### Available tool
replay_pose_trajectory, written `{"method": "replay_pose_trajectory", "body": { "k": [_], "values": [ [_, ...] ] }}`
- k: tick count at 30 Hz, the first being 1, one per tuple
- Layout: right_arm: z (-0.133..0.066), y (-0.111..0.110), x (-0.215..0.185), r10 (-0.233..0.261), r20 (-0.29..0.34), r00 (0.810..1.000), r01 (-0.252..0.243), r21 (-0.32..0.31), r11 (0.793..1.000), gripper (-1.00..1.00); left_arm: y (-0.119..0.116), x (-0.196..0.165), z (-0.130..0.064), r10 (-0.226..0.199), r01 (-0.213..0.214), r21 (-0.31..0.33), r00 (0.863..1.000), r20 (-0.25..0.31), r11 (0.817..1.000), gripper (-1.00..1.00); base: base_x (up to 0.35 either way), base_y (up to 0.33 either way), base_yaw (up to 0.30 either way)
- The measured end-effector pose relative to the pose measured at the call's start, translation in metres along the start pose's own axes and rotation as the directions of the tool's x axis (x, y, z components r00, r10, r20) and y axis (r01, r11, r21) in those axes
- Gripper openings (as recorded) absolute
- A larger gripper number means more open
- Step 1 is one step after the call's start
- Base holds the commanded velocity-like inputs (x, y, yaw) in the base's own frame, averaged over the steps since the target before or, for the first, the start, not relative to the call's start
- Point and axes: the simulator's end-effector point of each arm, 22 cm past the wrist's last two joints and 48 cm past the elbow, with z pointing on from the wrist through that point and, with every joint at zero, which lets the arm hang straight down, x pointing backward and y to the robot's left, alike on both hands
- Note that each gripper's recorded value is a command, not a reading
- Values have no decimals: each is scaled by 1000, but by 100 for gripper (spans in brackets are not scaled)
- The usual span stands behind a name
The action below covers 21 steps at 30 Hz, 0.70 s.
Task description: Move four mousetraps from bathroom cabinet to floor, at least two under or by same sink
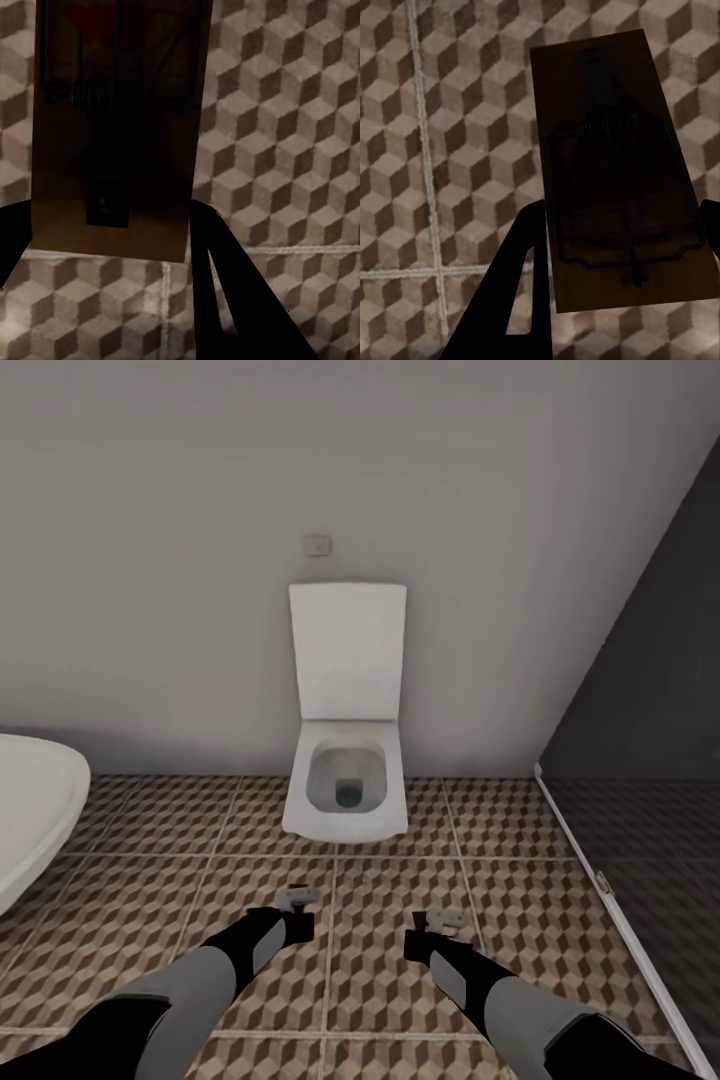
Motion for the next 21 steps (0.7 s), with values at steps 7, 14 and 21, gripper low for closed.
{"method": "replay_pose_trajectory", "body": {
  "k": [7,14,21],
  "values": [
    [12,-2,8,-9,0,1000,9,0,1000,-100,21,3,12,-4,4,-24,1000,7,1000,-100,0,0,0],
    [24,-4,16,-17,0,1000,17,-1,1000,-100,32,8,24,-6,6,-49,1000,11,999,-100,0,0,0],
    [36,-7,24,-18,0,1000,18,-1,1000,-100,36,15,37,-8,9,-56,1000,12,998,-100,0,0,0]
  ]
}}
